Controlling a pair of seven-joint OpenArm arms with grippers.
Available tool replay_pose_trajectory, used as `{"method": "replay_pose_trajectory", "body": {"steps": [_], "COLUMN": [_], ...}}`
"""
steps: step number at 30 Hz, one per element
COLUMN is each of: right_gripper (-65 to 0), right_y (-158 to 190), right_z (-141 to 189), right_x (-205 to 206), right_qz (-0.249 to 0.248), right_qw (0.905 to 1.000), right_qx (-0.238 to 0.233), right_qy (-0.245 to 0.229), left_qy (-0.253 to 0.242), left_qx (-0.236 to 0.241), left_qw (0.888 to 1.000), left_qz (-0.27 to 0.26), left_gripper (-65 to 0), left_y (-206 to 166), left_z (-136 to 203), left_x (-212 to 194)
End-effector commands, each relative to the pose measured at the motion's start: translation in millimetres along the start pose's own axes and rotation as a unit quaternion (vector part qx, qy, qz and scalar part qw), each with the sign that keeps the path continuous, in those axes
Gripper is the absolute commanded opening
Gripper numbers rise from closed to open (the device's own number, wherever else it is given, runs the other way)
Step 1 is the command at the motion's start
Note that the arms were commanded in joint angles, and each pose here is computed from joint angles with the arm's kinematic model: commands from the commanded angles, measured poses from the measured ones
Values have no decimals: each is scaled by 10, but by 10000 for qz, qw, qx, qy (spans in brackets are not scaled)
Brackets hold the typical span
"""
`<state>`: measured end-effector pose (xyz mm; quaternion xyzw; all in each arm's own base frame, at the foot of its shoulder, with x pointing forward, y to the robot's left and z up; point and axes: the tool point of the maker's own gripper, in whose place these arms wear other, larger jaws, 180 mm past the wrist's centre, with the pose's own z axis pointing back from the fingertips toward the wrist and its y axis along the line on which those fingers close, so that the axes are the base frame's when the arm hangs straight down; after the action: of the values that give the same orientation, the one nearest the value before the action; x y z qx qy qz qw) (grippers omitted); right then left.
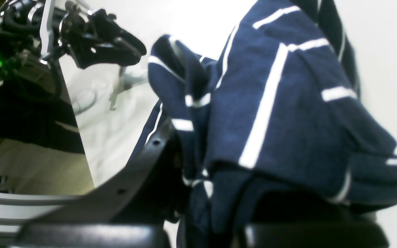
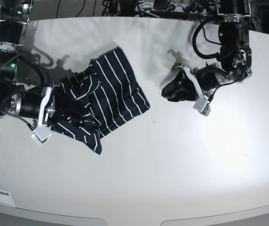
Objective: Fold the T-shirt properly
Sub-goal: 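Push the folded bundle toward the left gripper with the right gripper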
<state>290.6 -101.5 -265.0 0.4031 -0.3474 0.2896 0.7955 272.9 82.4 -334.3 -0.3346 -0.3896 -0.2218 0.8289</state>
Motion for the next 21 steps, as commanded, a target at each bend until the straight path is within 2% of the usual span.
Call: {"method": "replay_pose_trajectory", "body": {"steps": [1,10,18,19,21], "right_gripper": [-650,-650,-650,-593,-380], "right_y": [70,471,789,830,920], "right_z": [50,-90,-297,-328,-395], "right_x": [203,178,-163,-202,-266], "right_qz": [274,846,747,738,752], "right_qw": [9993,9955,9915,9904,9875], "right_qx": [78,427,970,1054,1237], "right_qy": [-252,-12,435,501,628], "left_qy": [-261,-260,-264,-264,-272], "left_qx": [-64,-64,-66,-65,-63], "left_qw": [9996,9996,9996,9996,9995], "left_qz": [-123,-124,-122,-124,-133], "left_gripper": [-472,-488,-488,-488,-488], "left_y": [-23,-22,-23,-22,-20], "left_z": [20,21,20,21,20], "left_x": [163,163,164,166,175]}}
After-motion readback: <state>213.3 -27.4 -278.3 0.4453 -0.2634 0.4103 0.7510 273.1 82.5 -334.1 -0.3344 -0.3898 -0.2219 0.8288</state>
